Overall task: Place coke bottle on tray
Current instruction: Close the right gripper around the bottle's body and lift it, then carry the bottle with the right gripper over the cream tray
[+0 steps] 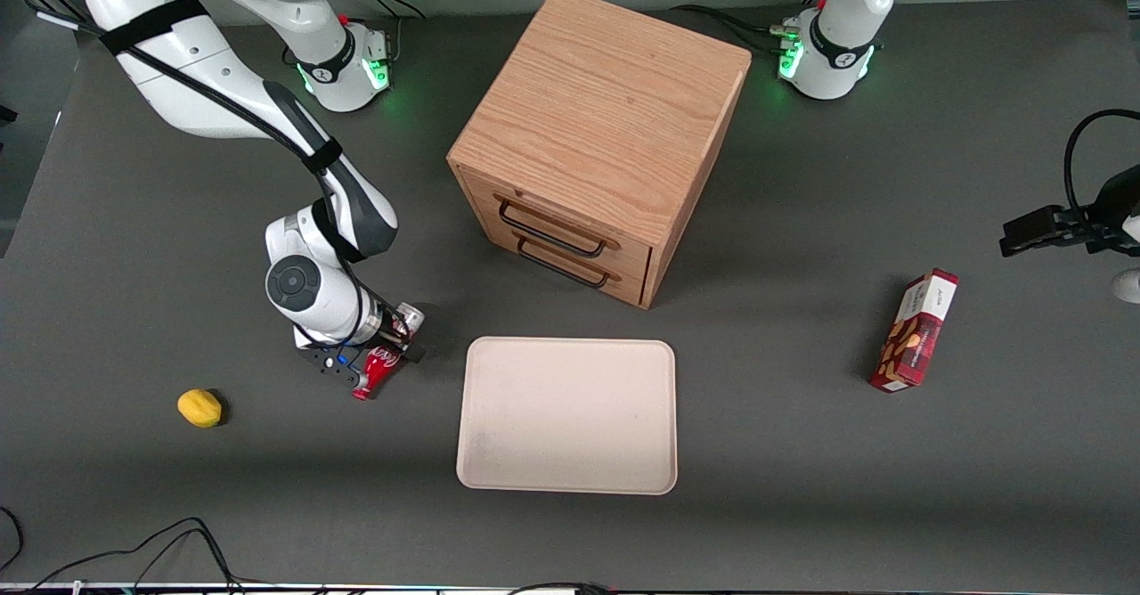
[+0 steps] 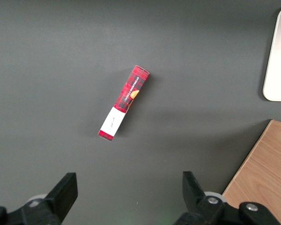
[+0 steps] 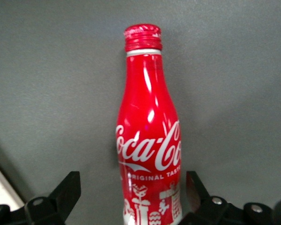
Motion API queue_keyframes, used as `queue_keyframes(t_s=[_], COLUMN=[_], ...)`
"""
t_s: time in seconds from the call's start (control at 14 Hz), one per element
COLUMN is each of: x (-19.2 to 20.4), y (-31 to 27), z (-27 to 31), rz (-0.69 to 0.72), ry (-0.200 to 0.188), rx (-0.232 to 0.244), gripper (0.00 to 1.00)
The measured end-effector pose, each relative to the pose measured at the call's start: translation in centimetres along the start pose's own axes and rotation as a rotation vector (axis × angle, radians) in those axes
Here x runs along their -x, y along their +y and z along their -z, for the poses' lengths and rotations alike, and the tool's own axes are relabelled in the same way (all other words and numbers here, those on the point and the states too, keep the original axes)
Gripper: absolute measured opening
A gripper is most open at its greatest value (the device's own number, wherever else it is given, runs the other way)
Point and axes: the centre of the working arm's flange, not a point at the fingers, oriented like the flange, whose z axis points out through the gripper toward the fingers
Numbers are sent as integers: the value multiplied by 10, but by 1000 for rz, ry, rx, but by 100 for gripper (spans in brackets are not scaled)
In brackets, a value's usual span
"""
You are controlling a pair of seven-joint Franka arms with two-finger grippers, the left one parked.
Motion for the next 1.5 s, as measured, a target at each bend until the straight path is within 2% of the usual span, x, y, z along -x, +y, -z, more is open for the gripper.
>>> queue_keyframes(t_s=[0.64, 0.79, 0.86, 1.07, 1.36, 1.5], x=[2, 7, 10, 13, 12, 5], y=[7, 9, 11, 14, 12, 7], z=[-8, -13, -17, -21, -16, 6], rz=[-4, 17, 35, 51, 53, 53], ry=[26, 47, 56, 60, 67, 77], rx=[-38, -55, -53, -48, -50, -34], gripper=[100, 96, 88, 53, 53, 53])
